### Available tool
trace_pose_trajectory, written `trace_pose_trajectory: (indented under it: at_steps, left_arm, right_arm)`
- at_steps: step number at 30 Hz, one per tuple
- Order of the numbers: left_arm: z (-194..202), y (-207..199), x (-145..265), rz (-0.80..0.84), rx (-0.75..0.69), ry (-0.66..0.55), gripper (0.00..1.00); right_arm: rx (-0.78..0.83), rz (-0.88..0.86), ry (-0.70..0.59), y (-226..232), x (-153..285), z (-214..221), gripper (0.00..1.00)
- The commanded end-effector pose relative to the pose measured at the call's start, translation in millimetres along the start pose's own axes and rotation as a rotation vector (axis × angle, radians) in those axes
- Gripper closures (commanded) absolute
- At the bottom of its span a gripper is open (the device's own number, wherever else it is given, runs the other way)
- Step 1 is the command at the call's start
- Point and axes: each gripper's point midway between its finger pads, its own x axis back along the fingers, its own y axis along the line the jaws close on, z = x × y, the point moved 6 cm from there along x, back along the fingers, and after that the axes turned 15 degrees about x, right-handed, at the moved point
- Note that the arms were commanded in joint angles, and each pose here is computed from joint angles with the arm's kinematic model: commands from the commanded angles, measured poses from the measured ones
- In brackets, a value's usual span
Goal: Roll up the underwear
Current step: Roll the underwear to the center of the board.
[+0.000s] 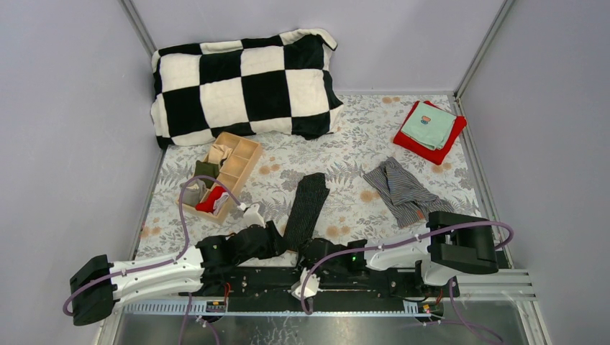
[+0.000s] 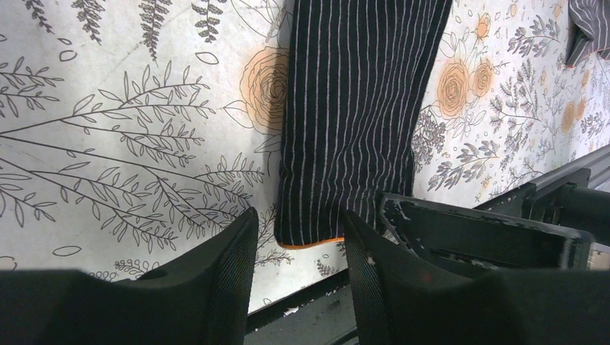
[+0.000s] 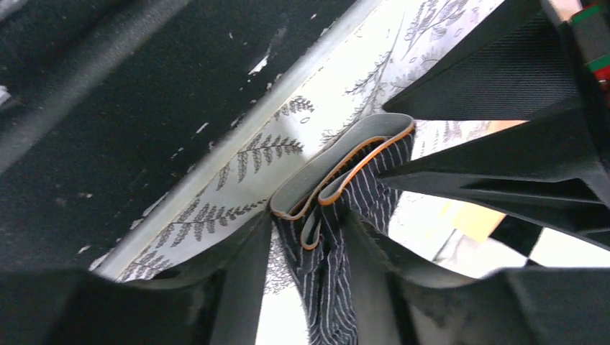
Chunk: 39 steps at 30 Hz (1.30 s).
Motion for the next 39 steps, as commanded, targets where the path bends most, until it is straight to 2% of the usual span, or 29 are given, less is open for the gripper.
trace_pose_trajectory:
  at_steps: [1, 12, 16, 29, 36, 39]
  left_arm:
    - [0.4, 1.0, 1.6, 0.001, -0.019, 0.005, 0.48]
    - [0.7, 1.4, 3.9, 0.02, 0.003, 0.006, 0.48]
    - [-0.6, -2.0, 4.6, 0.024, 0.002, 0.002, 0.48]
    - [-20.7, -29.4, 19.3, 0.064, -0.006, -0.093, 0.46]
    - [-28.6, -48.7, 20.9, 0.084, -0.07, -0.122, 0.44]
    - [-30.1, -64.5, 19.7, 0.134, -0.119, -0.121, 0.49]
  right_arm:
    - [-0.035, -0.201, -0.06, 37.5, -6.4, -7.6, 0.55]
    - [-0.102, -0.179, -0.039, 38.8, -7.3, -6.8, 0.81]
    - [-0.157, -0.111, -0.035, 32.8, -4.5, -6.8, 0.99]
    - [-0.519, 0.246, -0.07, 2.3, 5.5, -8.6, 1.0]
    - [-0.607, 0.312, -0.121, -4.6, 8.8, -13.1, 1.0]
    - [-0.607, 0.316, -0.126, -3.7, 9.8, -13.3, 1.0]
